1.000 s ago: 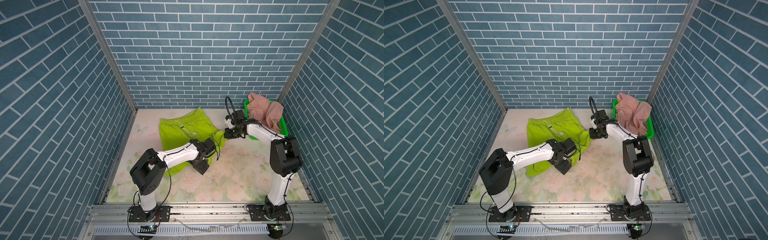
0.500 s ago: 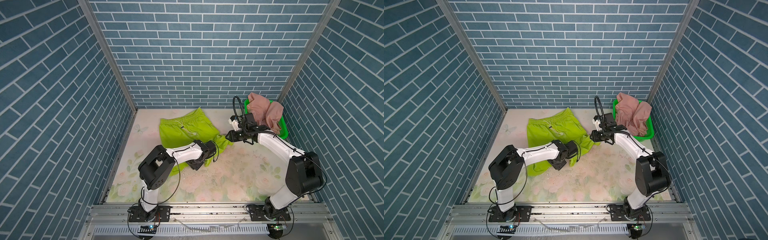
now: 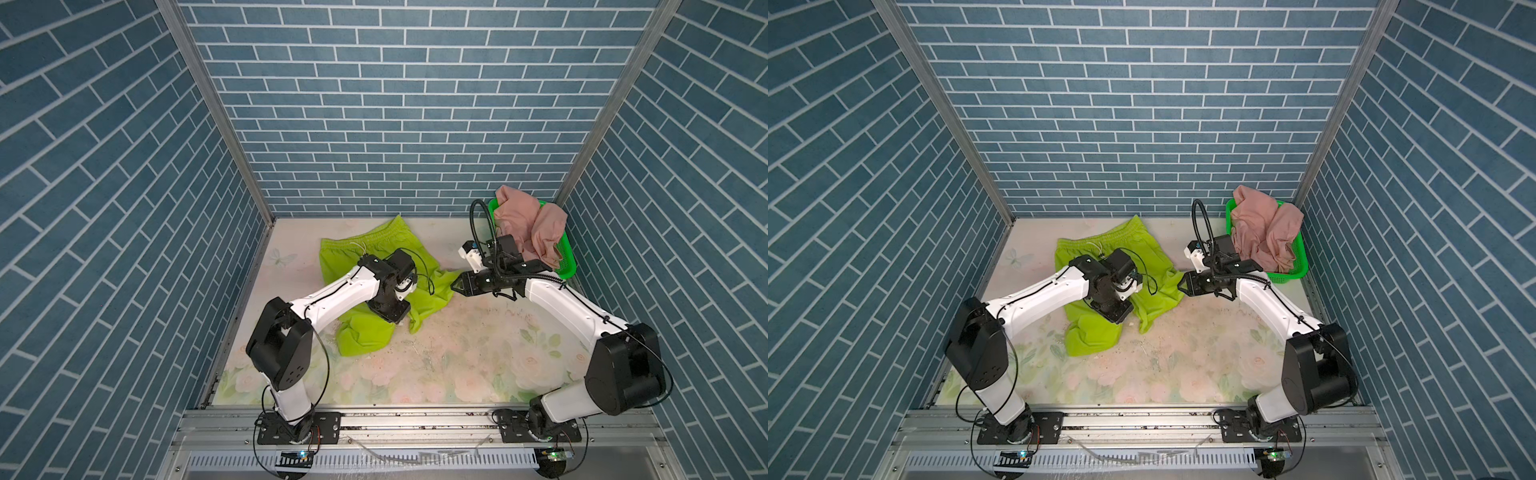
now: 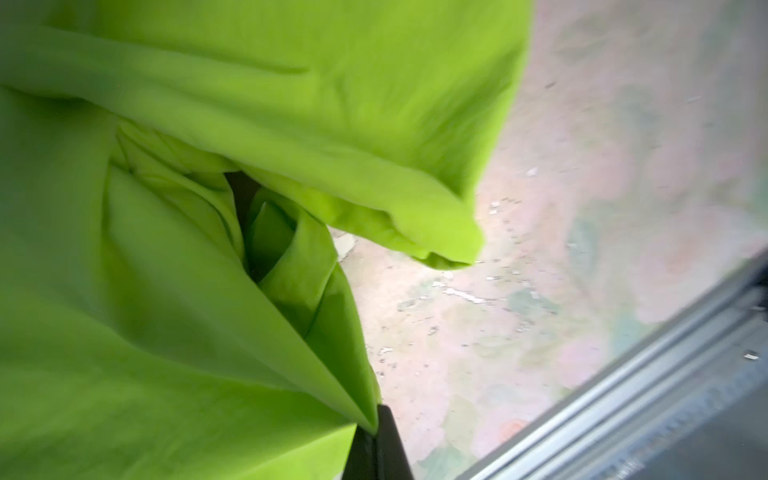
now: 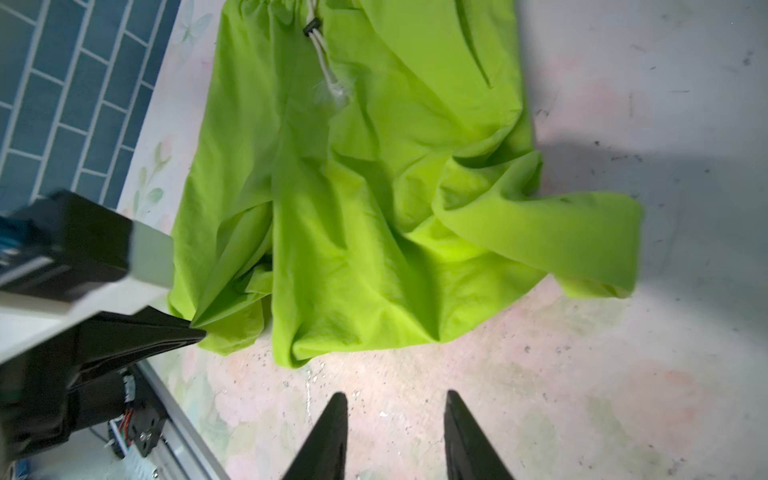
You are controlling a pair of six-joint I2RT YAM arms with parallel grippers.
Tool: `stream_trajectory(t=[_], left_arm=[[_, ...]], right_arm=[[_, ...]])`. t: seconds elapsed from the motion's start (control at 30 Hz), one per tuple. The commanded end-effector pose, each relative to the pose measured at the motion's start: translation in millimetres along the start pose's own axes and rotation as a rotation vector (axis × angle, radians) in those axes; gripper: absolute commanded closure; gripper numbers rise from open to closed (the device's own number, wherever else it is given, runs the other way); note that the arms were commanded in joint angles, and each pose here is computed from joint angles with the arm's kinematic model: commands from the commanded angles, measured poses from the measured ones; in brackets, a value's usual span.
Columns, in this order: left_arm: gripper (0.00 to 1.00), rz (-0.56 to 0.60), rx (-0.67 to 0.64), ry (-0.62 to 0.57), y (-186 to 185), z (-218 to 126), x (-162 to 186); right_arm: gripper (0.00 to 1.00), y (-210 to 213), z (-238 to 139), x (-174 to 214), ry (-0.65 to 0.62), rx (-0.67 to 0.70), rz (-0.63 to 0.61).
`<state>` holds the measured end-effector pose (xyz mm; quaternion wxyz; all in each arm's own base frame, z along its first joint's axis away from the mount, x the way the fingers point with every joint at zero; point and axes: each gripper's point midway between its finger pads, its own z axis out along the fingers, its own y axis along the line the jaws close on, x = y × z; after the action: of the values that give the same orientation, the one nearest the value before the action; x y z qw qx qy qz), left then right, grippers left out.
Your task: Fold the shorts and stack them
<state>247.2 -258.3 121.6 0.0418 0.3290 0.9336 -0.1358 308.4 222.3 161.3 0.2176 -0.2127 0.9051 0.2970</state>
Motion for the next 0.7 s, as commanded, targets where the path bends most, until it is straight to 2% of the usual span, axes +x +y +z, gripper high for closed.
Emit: stream_trajectory(t=[0.0, 0.1, 0.23, 0.27, 0.33, 0.37, 0.47, 0.57, 0.67], left_arm=[[1.00, 0.042, 0.154, 0.097, -20.3, -6.2, 23.6], [1.00, 0.019, 0.160, 0.128, -10.9, -4.6, 33.9], [1.00, -0.045, 0.198, 0.042, 0.5, -22.0, 34.0], [0.87, -0.071, 0.193, 0.013, 6.6, -27.3, 31.8], [0.17, -0.134, 0.175, -0.059, 23.1, -39.9, 21.9], [0.01, -0.152, 0.166, -0.095, 30.2, -46.0, 15.5], [0.00, -0.195, 0.069, -0.183, 60.2, -65.4, -6.9], [0.00, -0.273, -0.060, -0.286, 106.3, -86.8, -31.1], [0.00, -0.410, -0.239, -0.361, 172.3, -105.0, -39.7]], right_arm=[[0.59, 42.0, 1.6, 17.7, 0.049, -0.137, -0.096], [0.57, 73.5, 18.1, 36.2, 0.117, -0.200, -0.187], [0.54, 102.8, 39.9, 52.5, 0.154, -0.262, -0.262], [0.53, 106.0, 42.7, 55.4, 0.159, -0.266, -0.276], [0.52, 111.0, 50.3, 63.5, 0.184, -0.269, -0.301], [0.51, 112.1, 54.2, 67.7, 0.199, -0.271, -0.305], [0.46, 112.4, 68.3, 84.2, 0.251, -0.245, -0.329], [0.42, 100.6, 85.1, 95.7, 0.285, -0.166, -0.361], [0.40, 85.3, 99.0, 94.1, 0.286, -0.076, -0.404]])
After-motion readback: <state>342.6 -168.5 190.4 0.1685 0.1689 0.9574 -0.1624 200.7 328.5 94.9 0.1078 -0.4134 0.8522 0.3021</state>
